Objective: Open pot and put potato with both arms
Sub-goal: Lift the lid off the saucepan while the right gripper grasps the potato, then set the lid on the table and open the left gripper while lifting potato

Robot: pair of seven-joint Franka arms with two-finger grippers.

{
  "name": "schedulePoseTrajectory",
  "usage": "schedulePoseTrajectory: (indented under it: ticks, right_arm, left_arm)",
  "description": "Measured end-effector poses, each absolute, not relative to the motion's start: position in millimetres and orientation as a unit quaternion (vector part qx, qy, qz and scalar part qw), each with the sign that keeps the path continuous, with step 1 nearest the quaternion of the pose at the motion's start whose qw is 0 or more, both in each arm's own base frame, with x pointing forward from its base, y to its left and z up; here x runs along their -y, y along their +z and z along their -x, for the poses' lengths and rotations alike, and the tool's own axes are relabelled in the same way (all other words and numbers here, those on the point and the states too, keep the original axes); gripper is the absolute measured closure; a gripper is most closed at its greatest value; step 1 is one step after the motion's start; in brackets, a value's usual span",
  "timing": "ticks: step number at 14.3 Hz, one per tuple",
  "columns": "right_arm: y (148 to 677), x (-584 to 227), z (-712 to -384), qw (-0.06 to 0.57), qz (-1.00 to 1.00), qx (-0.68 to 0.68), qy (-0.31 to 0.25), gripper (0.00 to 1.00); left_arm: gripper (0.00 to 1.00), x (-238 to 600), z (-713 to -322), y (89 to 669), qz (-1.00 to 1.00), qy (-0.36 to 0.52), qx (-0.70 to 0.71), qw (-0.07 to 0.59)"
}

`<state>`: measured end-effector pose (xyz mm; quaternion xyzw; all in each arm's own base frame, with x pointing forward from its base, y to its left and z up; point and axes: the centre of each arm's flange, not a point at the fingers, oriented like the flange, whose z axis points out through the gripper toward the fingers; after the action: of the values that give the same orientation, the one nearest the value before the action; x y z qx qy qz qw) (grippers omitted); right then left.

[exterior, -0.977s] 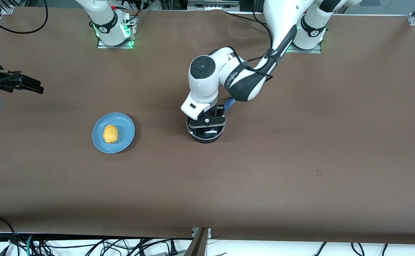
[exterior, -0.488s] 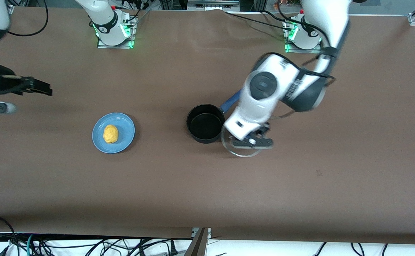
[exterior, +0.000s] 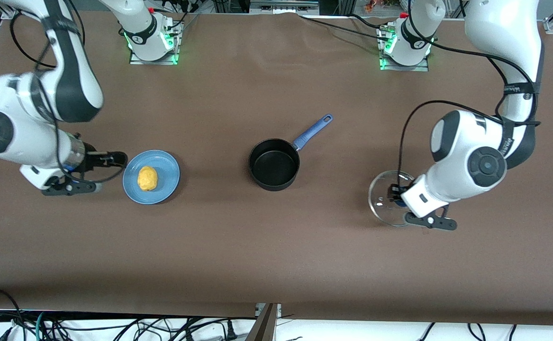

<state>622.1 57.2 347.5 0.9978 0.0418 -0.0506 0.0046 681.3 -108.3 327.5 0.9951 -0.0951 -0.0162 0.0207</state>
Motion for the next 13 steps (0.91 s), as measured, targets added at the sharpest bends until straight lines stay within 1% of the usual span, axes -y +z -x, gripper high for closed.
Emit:
schedulePoseTrajectory:
  ticks: [2,4,6,11,12,13]
  right_arm:
    - [292.4,-56.3,-608.0,0.003,-0.998,-0.040,-0.043,0.00]
    - [255.5,-59.0,-597.4,0.002,-0.998,-0.041,-0.053,0.00]
    - [236.5,-66.6,-596.9,-0.001,-0.998,-0.041,-0.051,0.00]
    - [210.0,-77.6,-599.2,-0.006,-0.998,-0.045,-0.036,0.00]
    - [203.6,-78.0,-599.7,-0.006,-0.998,-0.045,-0.033,0.02]
    - [197.0,-78.3,-599.5,-0.007,-0.998,-0.045,-0.033,0.02]
  left_arm:
    - [0.39,66.4,-675.5,297.7,-0.993,-0.010,0.118,0.009]
    - [0.39,32.4,-666.9,276.4,-0.992,-0.013,0.123,0.004]
    - [0.39,18.2,-658.8,260.0,-0.993,-0.011,0.118,0.005]
    - [0.39,14.5,-640.2,225.6,-0.994,-0.002,0.106,0.009]
    - [0.38,12.3,-638.0,221.5,-0.995,-0.003,0.104,0.009]
    - [0.35,9.7,-637.4,220.6,-0.995,-0.003,0.102,0.009]
